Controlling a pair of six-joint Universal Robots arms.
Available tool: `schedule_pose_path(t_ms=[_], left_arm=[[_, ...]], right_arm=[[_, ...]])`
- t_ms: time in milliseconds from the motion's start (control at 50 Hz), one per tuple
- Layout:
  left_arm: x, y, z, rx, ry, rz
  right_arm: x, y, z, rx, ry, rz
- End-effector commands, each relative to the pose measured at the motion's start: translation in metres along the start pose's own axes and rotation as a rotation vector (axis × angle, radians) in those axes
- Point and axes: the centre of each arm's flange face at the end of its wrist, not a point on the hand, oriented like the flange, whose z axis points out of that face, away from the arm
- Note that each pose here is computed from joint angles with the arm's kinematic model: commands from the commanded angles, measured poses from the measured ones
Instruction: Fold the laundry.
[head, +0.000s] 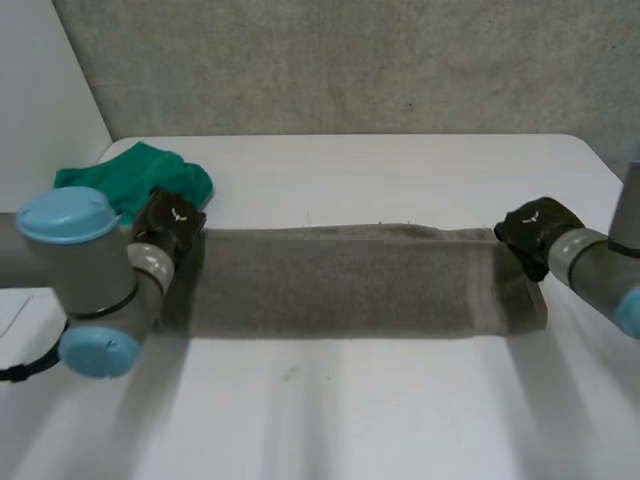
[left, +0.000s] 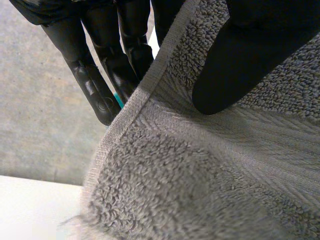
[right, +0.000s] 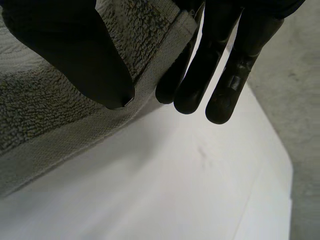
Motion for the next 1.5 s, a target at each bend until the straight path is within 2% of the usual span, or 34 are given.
schedule_pose_path(t_ms=[20, 120, 220, 340, 440, 600, 720, 800, 900, 1060, 1260, 1500], left_arm=[[0.012, 0.003, 0.042, 0.032, -0.027, 0.011], [0.017, 0.006, 0.061, 0.047, -0.044, 0.008], [0.015, 0.003, 0.078, 0.097, -0.112, 0.004], [0.018, 0.001, 0.085, 0.150, -0.166, 0.000], [0.025, -0.005, 0.080, 0.174, -0.169, -0.002], [0.011, -0.022, 0.060, 0.200, -0.182, -0.012], [-0.003, -0.029, 0.030, 0.195, -0.171, -0.016], [-0.004, -0.029, 0.005, 0.184, -0.141, -0.047], [-0.001, -0.032, -0.027, 0.187, -0.094, -0.168], [0.005, -0.031, -0.050, 0.182, -0.046, -0.345], [0.011, -0.030, -0.051, 0.177, -0.028, -0.369], [0.012, -0.029, -0.051, 0.173, -0.025, -0.370]], right_arm=[[-0.001, -0.003, 0.032, 0.016, 0.074, -0.020], [-0.004, -0.008, 0.047, 0.047, 0.101, -0.028], [-0.004, -0.007, 0.061, 0.064, 0.145, -0.033], [-0.009, -0.012, 0.067, 0.064, 0.171, -0.038], [0.006, -0.018, 0.064, 0.051, 0.256, -0.023], [0.041, -0.050, 0.027, 0.162, 0.343, 0.114], [0.048, -0.069, -0.015, 0.254, 0.282, 0.158], [0.038, -0.048, -0.026, 0.195, 0.179, 0.167], [0.012, -0.010, -0.041, 0.069, 0.026, 0.208], [-0.015, 0.024, -0.038, 0.044, -0.006, 0.224], [-0.026, 0.048, -0.010, 0.045, 0.013, 0.229], [-0.027, 0.052, 0.001, 0.070, 0.027, 0.222]])
